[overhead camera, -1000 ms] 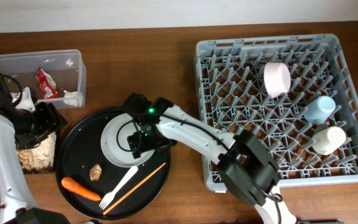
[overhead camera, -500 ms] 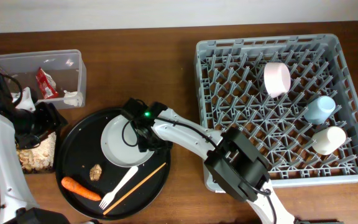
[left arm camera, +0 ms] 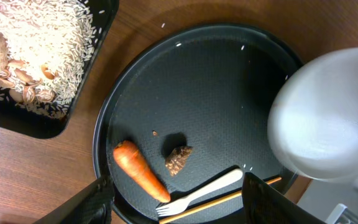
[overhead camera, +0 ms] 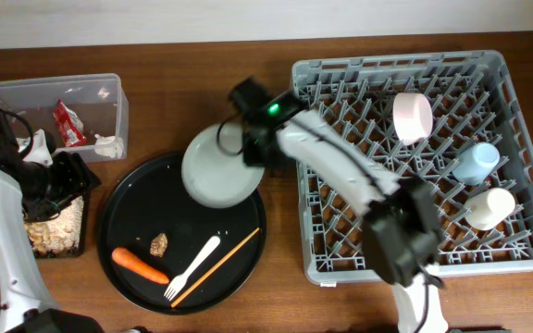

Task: Sort waste into correct bins and load items into the dishwasher rack
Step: 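Place the white plate upright in the rack's left side with the right gripper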

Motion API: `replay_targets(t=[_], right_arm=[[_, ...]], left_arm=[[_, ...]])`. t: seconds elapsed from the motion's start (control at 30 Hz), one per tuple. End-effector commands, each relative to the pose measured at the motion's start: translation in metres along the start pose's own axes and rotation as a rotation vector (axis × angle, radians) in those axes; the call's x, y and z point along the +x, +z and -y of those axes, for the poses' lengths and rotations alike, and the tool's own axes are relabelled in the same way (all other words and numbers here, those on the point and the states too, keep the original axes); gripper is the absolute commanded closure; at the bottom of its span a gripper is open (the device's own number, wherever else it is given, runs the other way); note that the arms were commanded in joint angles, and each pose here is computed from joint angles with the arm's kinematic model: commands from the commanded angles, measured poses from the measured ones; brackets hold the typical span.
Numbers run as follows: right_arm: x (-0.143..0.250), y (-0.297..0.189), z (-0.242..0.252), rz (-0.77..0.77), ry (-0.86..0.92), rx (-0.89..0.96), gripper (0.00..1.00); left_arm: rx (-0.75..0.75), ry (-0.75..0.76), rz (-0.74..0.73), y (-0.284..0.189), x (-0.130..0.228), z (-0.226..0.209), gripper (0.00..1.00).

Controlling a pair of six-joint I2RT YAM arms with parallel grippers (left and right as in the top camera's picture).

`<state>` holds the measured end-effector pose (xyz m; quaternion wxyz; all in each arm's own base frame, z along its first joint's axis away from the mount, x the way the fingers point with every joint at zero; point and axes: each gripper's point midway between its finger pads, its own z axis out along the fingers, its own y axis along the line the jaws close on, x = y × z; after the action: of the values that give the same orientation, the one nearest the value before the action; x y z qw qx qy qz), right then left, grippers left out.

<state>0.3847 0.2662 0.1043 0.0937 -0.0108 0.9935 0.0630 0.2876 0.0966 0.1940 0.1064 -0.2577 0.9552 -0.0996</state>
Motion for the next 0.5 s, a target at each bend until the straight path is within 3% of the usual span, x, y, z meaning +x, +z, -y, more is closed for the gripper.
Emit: replay_targets(t=[0.0, 0.1, 0.23, 0.3, 0.47], right_arm=[[-0.047, -0.127, 0.051, 0.313, -0.075, 0.068, 0.96], [-0.067, -0.198, 0.148, 0.485, -0.022, 0.328, 0.96], [-0.058, -0.226, 0.249, 0.483, 0.143, 0.738, 0.96], [-0.048, -0.232, 0.271, 0.516, 0.247, 0.886, 0.96], [-0.041, -0.184, 0.277, 0.469, 0.212, 0.955, 0.96]], left_arm=[[0.015, 0.004, 0.017, -0.005, -0.001, 0.003, 0.35], [0.015, 0.004, 0.017, -0.005, -0.001, 0.003, 0.35], [0.015, 0.003, 0.017, -0.004, -0.001, 0.003, 0.35], [0.015, 0.004, 0.017, -0.004, -0.001, 0.003, 0.35], [0.015, 0.004, 0.02, -0.004, -0.002, 0.003, 0.35]])
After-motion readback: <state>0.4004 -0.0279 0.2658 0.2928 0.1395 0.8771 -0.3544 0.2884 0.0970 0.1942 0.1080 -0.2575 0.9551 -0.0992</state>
